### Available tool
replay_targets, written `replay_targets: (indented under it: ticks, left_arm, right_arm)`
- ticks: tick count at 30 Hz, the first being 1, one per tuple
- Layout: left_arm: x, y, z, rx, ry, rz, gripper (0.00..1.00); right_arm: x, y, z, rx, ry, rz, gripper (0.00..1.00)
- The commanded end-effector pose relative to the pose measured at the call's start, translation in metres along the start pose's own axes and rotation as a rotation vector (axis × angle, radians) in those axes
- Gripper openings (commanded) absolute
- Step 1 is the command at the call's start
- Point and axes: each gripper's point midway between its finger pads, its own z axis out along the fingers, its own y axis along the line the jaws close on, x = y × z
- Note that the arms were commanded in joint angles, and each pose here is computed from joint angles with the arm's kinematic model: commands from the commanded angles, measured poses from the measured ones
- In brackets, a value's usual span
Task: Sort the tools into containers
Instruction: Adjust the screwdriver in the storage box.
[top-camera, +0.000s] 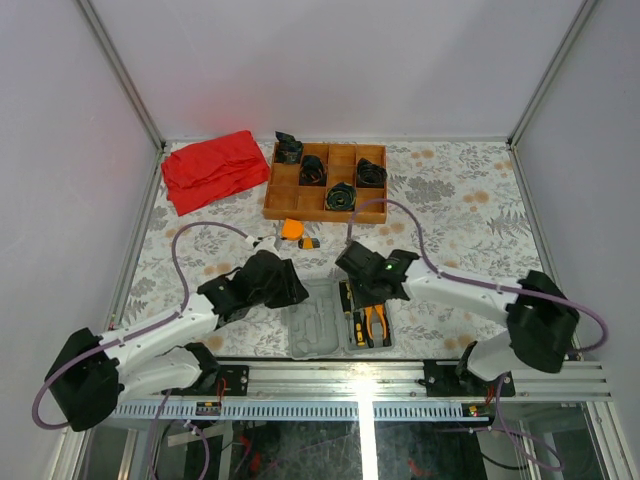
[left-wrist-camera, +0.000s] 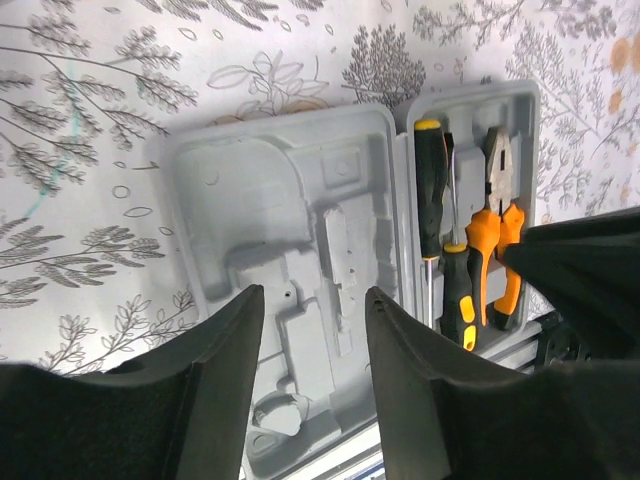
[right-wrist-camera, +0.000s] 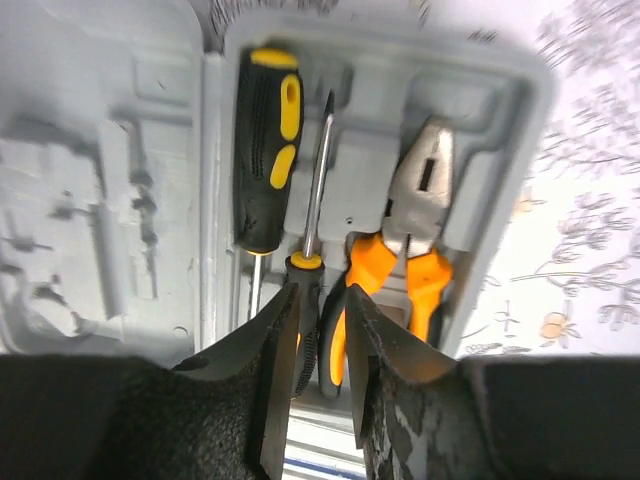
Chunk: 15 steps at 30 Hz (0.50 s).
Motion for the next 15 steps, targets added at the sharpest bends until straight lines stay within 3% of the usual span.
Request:
replay_targets:
  ticks: [1,7,15]
  left_arm:
    - [-0.016,0.012,-0.009,-0.035,-0.064,-0.008,0.46]
    - [-0.017,0.038,-0.015,-0.115,-0.081,-0.057,0.48]
    - [0.012,0.052,-0.006,-0.117,0.017,-0.049,0.51]
  right_arm:
    - [-0.043,-0.026,-0.036,0.079,-0.231,0.046,0.33]
    - [-0.018,-0.080,-0.024,0.172,-0.164,0.156,0.35]
    - [0.014,-0.057,0.001,-0.051,-0.057,0.145,0.38]
